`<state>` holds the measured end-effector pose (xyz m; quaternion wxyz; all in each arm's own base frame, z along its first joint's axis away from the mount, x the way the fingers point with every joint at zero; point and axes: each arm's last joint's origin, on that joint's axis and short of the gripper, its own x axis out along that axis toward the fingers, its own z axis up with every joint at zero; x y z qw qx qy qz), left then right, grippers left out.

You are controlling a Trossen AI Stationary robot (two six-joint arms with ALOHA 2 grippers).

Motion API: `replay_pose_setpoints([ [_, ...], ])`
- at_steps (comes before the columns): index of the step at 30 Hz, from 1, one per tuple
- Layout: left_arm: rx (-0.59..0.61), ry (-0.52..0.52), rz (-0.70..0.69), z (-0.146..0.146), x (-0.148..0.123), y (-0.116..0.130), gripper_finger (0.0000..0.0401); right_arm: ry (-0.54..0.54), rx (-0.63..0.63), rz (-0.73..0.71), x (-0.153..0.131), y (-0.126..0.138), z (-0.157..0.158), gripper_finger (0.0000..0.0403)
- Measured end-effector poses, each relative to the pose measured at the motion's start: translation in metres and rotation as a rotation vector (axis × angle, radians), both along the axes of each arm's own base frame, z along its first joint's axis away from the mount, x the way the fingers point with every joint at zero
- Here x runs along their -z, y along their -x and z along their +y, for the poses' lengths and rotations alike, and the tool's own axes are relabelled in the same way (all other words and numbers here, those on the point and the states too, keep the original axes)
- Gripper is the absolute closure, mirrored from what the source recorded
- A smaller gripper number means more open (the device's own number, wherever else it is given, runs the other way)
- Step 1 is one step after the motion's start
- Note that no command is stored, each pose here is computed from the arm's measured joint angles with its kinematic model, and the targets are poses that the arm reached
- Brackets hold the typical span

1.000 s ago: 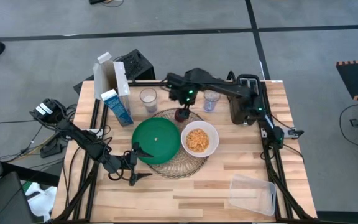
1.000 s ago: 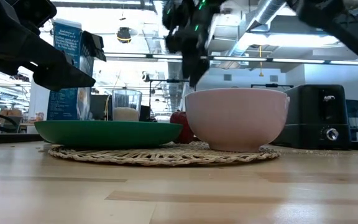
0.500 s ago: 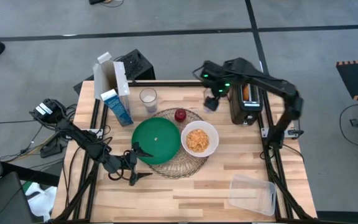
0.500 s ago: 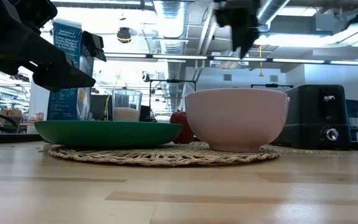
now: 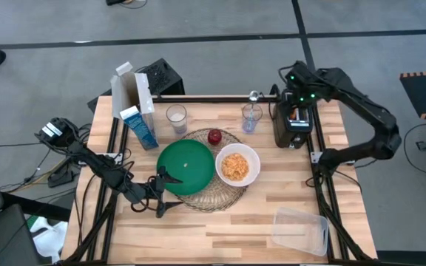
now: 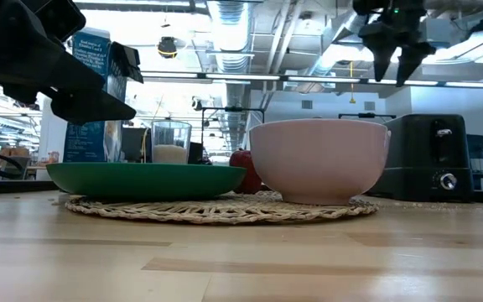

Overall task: Arrange a breakfast setting
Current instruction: Put the toasted bagel on the green plate from the toaster

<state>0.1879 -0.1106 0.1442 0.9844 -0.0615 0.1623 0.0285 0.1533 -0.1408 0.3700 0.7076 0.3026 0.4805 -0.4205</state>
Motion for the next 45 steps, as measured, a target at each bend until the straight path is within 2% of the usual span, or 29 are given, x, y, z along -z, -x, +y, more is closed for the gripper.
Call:
replay_pose_setpoints([
  [4, -0.003, 0.001, 0.0, 0.0, 0.0, 0.0, 0.0032, -0.021, 0.069, 0.011, 0.007, 0.007, -0.007, 0.006],
  [9, -0.003, 0.001, 0.0, 0.0, 0.0, 0.0, 0.0032, -0.074, 0.12, 0.066, 0.025, 0.006, -0.024, 0.0085],
  [14, -0.003, 0.001, 0.0, 0.0, 0.0, 0.0, 0.0032, -0.115, 0.131, 0.112, 0.041, 0.0, -0.041, 0.0106],
  [21, -0.003, 0.001, 0.0, 0.0, 0.0, 0.0, 0.0032, -0.17, 0.157, 0.172, 0.058, -0.005, -0.056, 0.0112],
  [35, -0.002, -0.007, 0.003, 0.0, 0.0, 0.0, 0.0032, -0.167, 0.201, 0.202, 0.06, 0.003, -0.063, 0.0124],
  [39, -0.002, -0.007, 0.004, 0.0, 0.0, 0.0, 0.0032, -0.168, 0.203, 0.203, 0.06, 0.003, -0.063, 0.0143],
  [45, -0.002, -0.006, 0.003, 0.001, 0.0, 0.0, 0.0032, -0.164, 0.201, 0.199, 0.06, 0.003, -0.063, 0.0193],
])
